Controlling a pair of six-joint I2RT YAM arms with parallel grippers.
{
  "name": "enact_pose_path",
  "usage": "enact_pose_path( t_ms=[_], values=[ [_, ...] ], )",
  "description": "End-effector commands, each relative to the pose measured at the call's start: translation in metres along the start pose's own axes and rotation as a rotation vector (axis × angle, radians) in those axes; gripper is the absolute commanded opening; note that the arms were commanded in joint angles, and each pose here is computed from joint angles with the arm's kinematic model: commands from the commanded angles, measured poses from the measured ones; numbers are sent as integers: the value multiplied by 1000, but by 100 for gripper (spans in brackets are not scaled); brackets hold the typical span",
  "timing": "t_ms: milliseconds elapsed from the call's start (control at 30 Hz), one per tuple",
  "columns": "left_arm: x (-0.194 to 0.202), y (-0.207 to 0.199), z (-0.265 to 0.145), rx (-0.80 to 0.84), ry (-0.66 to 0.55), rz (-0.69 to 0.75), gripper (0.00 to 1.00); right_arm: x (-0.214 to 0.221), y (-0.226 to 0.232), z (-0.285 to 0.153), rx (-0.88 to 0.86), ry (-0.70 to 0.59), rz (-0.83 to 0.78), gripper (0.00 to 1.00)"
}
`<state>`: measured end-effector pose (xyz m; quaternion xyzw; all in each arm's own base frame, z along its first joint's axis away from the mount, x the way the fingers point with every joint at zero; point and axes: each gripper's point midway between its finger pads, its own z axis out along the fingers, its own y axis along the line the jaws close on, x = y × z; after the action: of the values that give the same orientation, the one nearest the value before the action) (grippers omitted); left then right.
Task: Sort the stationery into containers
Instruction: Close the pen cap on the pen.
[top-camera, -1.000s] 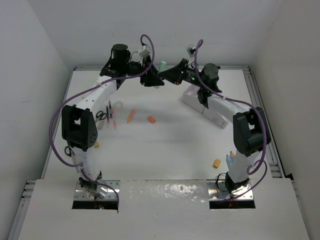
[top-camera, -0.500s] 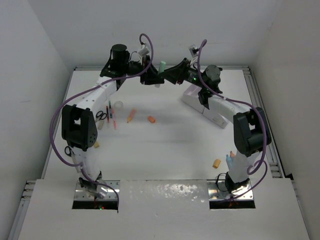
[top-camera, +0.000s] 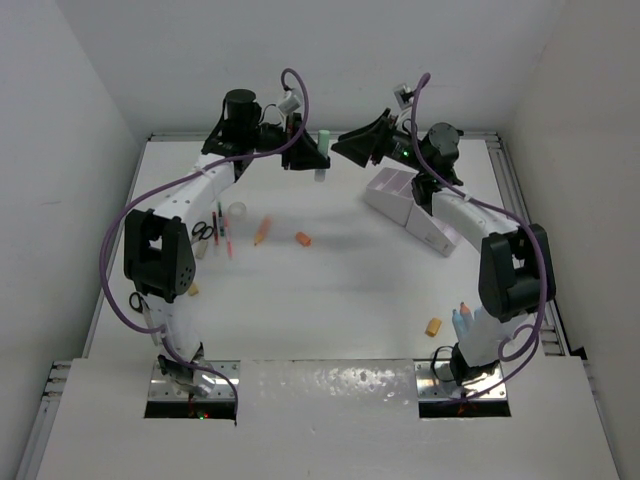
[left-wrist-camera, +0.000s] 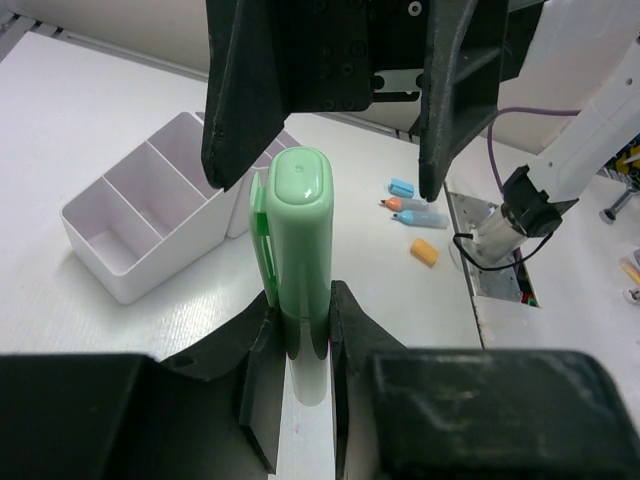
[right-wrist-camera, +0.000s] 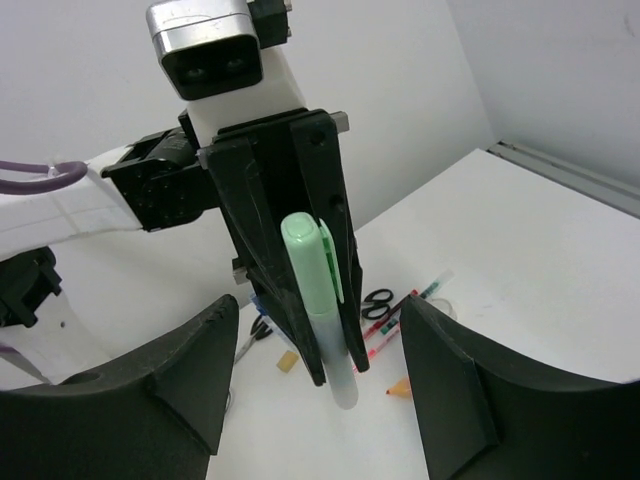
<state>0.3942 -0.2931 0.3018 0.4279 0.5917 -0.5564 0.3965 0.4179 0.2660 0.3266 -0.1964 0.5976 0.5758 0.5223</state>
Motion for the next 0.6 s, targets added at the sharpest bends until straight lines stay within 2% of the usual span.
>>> enact_pose_path(
  t_ms=[0, 33, 167, 267, 400, 567],
  values=[
    [-10, -11, 2, 30, -8, 71, 0, -27, 22, 6, -52, -29, -108, 65],
    [-6, -12, 1, 28, 1, 36, 0, -34, 27, 9, -66, -34, -126, 65],
    [-1, -13, 2, 35, 13, 51, 0, -39, 32, 20, -78, -27, -155, 64],
    [1, -14, 3, 38, 20, 55, 0, -37, 25, 28, -53, -19, -168, 61],
    [0, -17, 7, 46, 23, 61, 0, -33, 15, 39, -52, -9, -155, 56],
    [-6, -18, 8, 47, 18, 74, 0, -20, 11, 44, -61, 16, -123, 56]
  ],
)
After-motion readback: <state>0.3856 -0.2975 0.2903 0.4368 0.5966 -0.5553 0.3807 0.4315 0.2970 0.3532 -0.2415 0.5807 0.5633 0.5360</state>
